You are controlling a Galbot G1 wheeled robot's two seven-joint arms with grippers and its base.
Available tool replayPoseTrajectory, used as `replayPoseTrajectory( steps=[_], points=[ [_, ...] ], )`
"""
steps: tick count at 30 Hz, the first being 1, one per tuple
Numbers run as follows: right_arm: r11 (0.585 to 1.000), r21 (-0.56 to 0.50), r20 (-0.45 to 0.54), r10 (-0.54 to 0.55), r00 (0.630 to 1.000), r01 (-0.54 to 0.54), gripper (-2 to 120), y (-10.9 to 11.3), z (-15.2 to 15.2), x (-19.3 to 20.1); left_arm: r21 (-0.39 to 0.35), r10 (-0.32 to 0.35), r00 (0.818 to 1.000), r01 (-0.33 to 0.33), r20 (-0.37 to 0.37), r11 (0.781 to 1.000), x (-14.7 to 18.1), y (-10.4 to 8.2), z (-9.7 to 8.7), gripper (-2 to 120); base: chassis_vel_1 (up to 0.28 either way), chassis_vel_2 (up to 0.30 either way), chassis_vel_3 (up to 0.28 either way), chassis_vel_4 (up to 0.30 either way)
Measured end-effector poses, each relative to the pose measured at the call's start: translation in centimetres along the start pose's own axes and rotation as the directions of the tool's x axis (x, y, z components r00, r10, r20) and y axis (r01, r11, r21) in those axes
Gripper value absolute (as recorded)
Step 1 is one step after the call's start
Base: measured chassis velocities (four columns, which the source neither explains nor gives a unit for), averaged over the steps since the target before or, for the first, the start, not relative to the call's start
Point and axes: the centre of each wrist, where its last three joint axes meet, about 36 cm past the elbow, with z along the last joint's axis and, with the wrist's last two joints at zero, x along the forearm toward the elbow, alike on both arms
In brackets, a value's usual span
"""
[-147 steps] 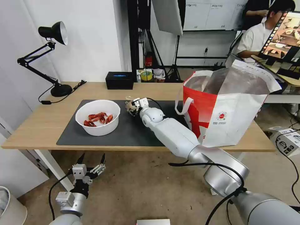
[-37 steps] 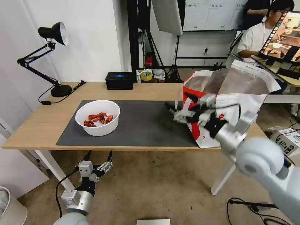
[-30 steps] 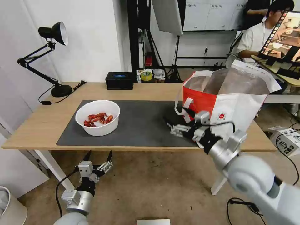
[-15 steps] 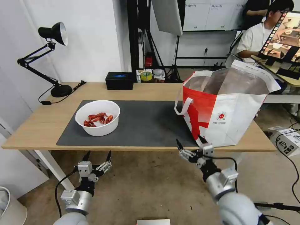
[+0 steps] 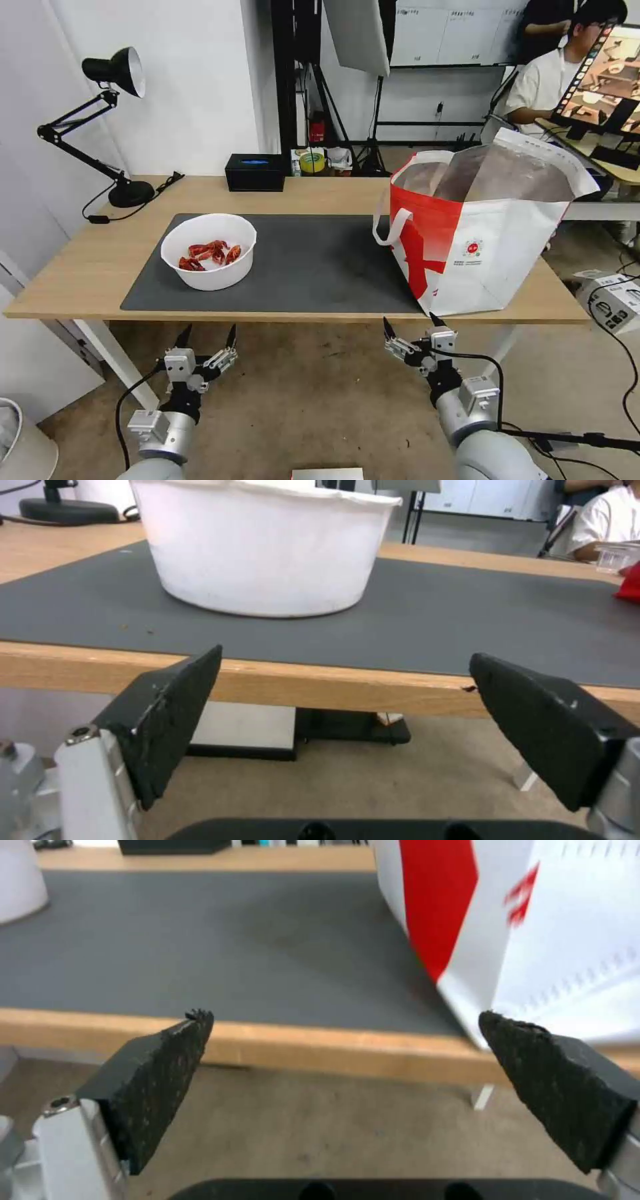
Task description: Pick up the trash from the table and place it into the takeout bag.
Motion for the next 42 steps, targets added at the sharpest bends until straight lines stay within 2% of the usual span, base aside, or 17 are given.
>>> replayPoseTrajectory(
  steps=[8, 24, 26, 27, 29, 30, 33, 34, 37, 38, 40, 41, 42],
  points=[
    [0.999, -0.032, -0.08, 0.024, 0.996, -0.027, 100, 0.6, 1.0, 0.3, -0.001, 0.002, 1.0, -0.002, 0.001, 1.0, 0.1, 0.0, -0.1, 100, 0.0, 0.0, 0.0, 0.0],
    [1.0, -0.025, -0.112, 0.015, 0.994, -0.018, 100, 1.0, 1.4, 0.5, 0.0, -0.006, 1.0, 0.006, 0.006, 1.0, -0.5, 0.6, -0.3, 100, 0.0, 0.0, 0.0, 0.0],
    [1.0, -0.025, -0.112, 0.014, 0.994, -0.017, 100, 1.0, 1.4, 0.5, 0.015, -0.035, 0.999, 0.034, 0.032, 0.999, -2.1, 1.8, -2.5, 100, 0.0, 0.0, 0.0, 0.0],
    [1.0, -0.025, -0.112, 0.014, 0.994, -0.017, 100, 1.0, 1.4, 0.5, 0.015, -0.035, 0.999, 0.034, 0.032, 0.999, -2.1, 1.8, -2.5, 100, 0.0, 0.0, 0.0, 0.0],
    [1.0, -0.025, -0.111, 0.014, 0.994, -0.017, 100, 1.0, 1.4, 0.5, 0.034, -0.052, 0.997, 0.051, 0.049, 0.998, -3.3, 2.9, -4.6, 100, 0.0, 0.0, 0.0, 0.0],
    [1.0, -0.025, -0.111, 0.014, 0.994, -0.017, 100, 1.0, 1.4, 0.5, 0.034, -0.052, 0.997, 0.051, 0.049, 0.998, -3.3, 2.9, -4.6, 100, 0.0, 0.0, 0.0, 0.0],
    [1.0, -0.024, -0.111, 0.013, 0.994, -0.016, 100, 0.9, 1.4, 0.4, 0.061, -0.083, 0.995, 0.08, 0.05, 0.995, -6.2, 5.0, -9.6, 100, 0.0, 0.0, 0.0, 0.0],
    [1.0, -0.024, -0.111, 0.013, 0.994, -0.016, 100, 0.9, 1.4, 0.4, 0.061, -0.083, 0.995, 0.08, 0.05, 0.995, -6.2, 5.0, -9.6, 100, 0.0, 0.0, 0.0, 0.0],
    [1.0, -0.024, -0.111, 0.013, 0.994, -0.016, 100, 0.9, 1.4, 0.4, 0.081, -0.094, 0.996, 0.093, 0.006, 0.992, -8.5, 6.6, -13.8, 100, 0.0, 0.0, 0.0, 0.0],
    [1.0, -0.024, -0.111, 0.013, 0.994, -0.016, 100, 0.9, 1.4, 0.4, 0.081, -0.094, 0.996, 0.093, 0.006, 0.992, -8.5, 6.6, -13.8, 100, 0.0, 0.0, 0.0, 0.0],
    [1.0, -0.024, -0.11, 0.013, 0.994, -0.016, 100, 0.9, 1.4, 0.4, 0.082, -0.096, 0.995, 0.098, -0.027, 0.992, -9.8, 8.0, -15.9, 100, 0.0, 0.0, 0.0, 0.0],
    [1.0, -0.024, -0.11, 0.013, 0.994, -0.016, 100, 0.9, 1.4, 0.4, 0.082, -0.096, 0.995, 0.098, -0.027, 0.992, -9.8, 8.0, -15.9, 100, 0.0, 0.0, 0.0, 0.0],
    [1.0, -0.024, -0.11, 0.013, 0.994, -0.016, 100, 0.9, 1.4, 0.4, 0.08, -0.1, 0.994, 0.104, -0.05, 0.991, -10.8, 8.5, -17.2, 100, 0.0, 0.0, 0.0, 0.0]
  ],
)
